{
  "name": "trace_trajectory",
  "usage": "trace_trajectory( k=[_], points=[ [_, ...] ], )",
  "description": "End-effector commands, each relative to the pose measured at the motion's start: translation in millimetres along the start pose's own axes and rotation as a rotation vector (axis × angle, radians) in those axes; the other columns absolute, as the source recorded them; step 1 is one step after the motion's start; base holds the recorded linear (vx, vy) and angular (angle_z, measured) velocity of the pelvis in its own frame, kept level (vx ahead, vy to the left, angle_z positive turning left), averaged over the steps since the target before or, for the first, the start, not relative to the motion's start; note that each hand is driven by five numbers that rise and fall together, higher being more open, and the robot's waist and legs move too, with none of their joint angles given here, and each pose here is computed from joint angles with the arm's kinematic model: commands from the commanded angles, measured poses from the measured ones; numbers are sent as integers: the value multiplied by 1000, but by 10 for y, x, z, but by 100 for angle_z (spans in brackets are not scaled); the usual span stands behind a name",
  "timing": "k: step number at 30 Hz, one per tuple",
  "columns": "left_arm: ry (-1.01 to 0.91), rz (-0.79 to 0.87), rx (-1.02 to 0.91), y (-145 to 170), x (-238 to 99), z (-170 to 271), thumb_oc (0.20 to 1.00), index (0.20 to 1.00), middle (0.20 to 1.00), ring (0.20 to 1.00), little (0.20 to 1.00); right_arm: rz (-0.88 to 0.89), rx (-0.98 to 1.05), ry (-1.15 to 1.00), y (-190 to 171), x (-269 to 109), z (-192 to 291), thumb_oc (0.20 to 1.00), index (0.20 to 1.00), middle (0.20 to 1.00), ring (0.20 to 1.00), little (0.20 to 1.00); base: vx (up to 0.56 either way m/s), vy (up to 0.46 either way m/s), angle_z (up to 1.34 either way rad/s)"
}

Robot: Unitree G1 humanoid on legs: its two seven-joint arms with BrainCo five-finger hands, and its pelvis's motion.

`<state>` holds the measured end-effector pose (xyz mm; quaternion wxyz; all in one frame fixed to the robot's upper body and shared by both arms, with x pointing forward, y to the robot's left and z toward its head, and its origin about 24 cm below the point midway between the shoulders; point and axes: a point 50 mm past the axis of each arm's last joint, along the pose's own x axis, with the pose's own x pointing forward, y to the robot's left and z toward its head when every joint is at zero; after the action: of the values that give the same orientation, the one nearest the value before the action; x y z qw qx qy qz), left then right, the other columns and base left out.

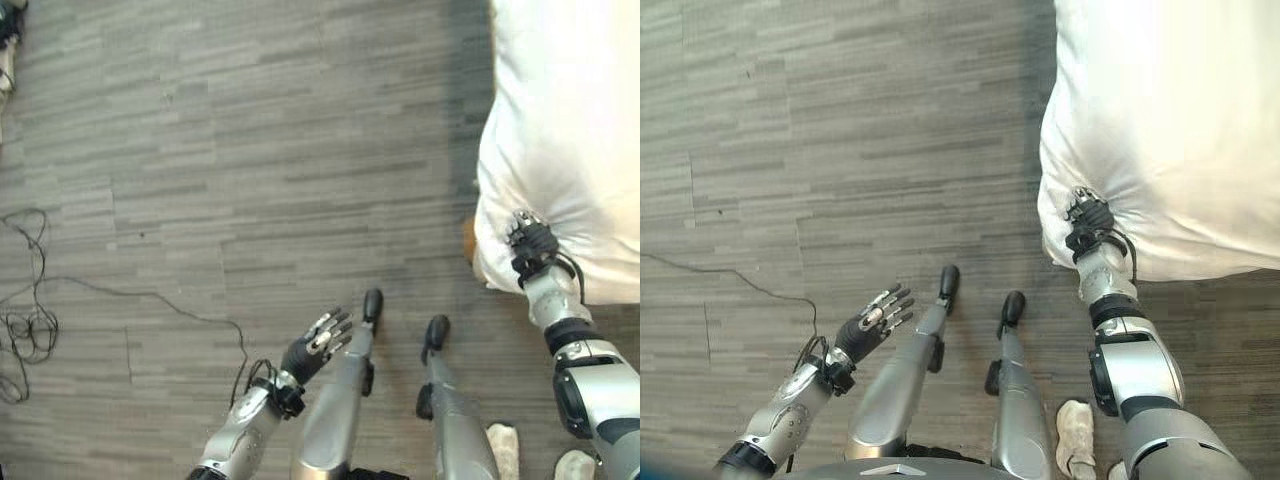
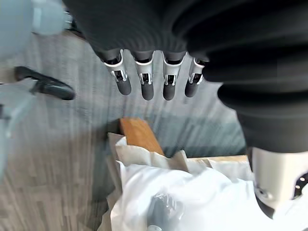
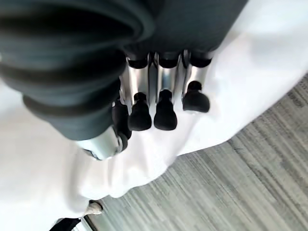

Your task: Making the bed.

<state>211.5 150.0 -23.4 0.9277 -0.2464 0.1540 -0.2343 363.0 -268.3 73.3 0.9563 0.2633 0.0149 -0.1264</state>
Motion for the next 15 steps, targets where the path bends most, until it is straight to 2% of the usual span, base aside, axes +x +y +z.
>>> trace_trajectory(
  k=[1, 7, 12, 15],
  points=[
    [-31, -64, 78, -94, 38, 113, 1000, 1000, 1000, 1000, 1000, -145, -24, 6, -427, -98, 57, 200, 200, 200, 200, 200, 4, -5, 3],
    [-58, -69, 78, -126, 90, 149, 1000, 1000, 1000, 1000, 1000, -323, -11, 189, -988, -502, -486, 200, 200, 200, 200, 200, 1, -2, 1],
    [-85, -60, 75, -114, 104, 201, 1000, 1000, 1000, 1000, 1000, -414, -7, 248, -1298, -773, -642, 200, 200, 200, 200, 200, 0, 2, -1],
    [-83, -60, 75, -115, 102, 196, 1000, 1000, 1000, 1000, 1000, -415, -7, 248, -1305, -781, -646, 200, 200, 200, 200, 200, 0, 0, 0]
  ],
)
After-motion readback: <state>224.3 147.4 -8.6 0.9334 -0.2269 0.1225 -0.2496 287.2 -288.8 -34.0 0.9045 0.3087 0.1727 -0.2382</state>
